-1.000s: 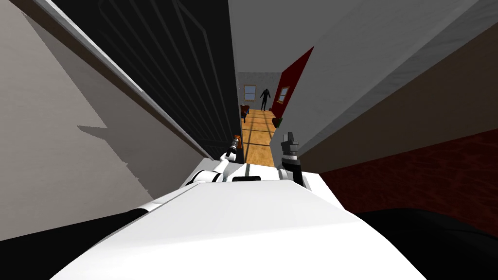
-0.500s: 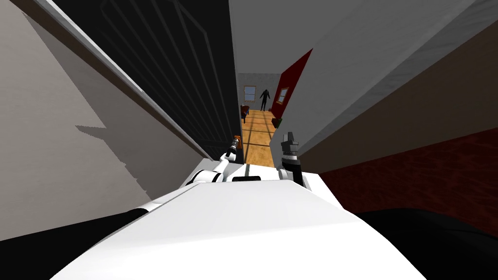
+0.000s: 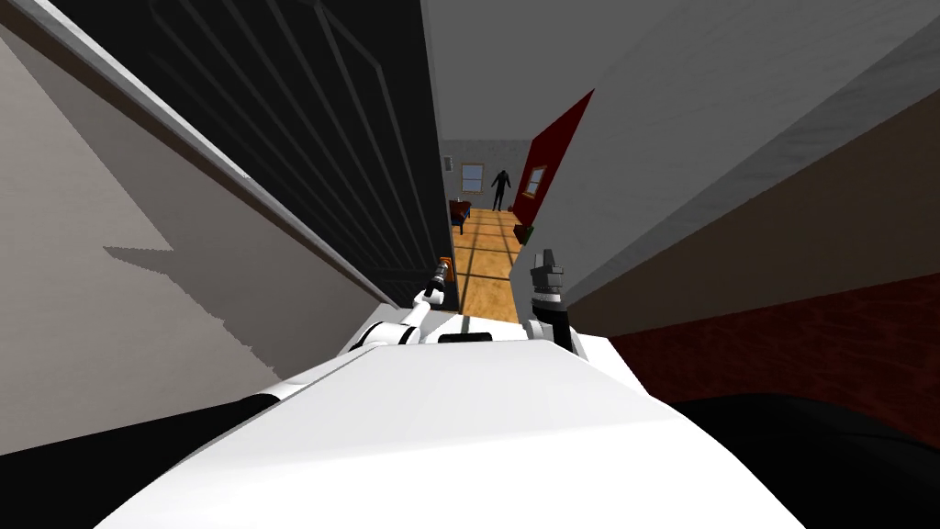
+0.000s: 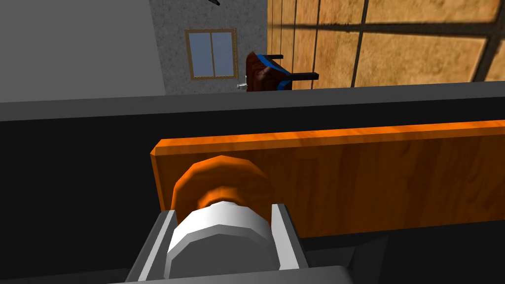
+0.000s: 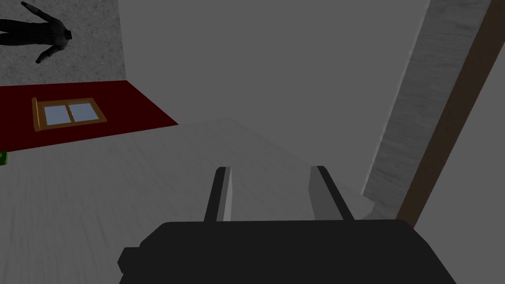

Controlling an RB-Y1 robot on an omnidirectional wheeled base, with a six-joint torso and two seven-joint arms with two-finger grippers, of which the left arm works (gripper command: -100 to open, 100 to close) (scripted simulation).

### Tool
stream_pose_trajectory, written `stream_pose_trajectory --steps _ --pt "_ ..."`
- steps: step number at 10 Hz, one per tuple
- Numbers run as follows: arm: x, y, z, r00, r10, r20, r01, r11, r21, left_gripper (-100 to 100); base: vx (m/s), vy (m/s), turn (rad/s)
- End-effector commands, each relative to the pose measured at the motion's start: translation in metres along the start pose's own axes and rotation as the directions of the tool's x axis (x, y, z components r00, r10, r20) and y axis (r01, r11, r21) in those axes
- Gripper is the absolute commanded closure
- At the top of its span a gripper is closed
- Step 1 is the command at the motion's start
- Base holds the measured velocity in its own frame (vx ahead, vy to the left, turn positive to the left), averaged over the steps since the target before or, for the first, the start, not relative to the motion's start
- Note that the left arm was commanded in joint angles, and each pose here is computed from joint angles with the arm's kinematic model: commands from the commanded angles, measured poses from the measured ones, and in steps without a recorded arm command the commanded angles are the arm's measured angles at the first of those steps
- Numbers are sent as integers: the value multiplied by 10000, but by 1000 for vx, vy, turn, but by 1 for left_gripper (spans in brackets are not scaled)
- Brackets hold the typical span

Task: Push the door open

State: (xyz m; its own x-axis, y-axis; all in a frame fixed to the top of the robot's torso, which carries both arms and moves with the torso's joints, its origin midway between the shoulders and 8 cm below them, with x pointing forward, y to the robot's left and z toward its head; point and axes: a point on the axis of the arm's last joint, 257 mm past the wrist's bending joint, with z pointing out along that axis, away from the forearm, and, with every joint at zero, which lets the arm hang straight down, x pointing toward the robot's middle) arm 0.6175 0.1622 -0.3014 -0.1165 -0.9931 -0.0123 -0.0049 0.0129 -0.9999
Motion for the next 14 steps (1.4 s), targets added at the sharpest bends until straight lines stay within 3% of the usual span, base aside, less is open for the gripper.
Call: stream_pose_trajectory --steps 1,3,5,6,8,9,14 --pt "-228 -86 27 9995 93 292 -97 9999 139 100 183 -132 46" --pt "-402 -79 13 9983 101 580 -109 9999 122 100 179 -138 80" --pt "-402 -79 13 9983 101 580 -109 9999 122 100 103 -41 10" --pt "-584 -72 -6 9960 98 891 -108 9999 105 100 116 -91 57" --pt "-630 -70 -12 9952 95 971 -105 9999 101 100 151 -125 71" --pt "-768 -65 -31 9926 83 1212 -95 9999 90 100 133 -106 59" --pt "-1081 -54 -86 9842 38 1771 -51 10000 70 100 145 -121 69"
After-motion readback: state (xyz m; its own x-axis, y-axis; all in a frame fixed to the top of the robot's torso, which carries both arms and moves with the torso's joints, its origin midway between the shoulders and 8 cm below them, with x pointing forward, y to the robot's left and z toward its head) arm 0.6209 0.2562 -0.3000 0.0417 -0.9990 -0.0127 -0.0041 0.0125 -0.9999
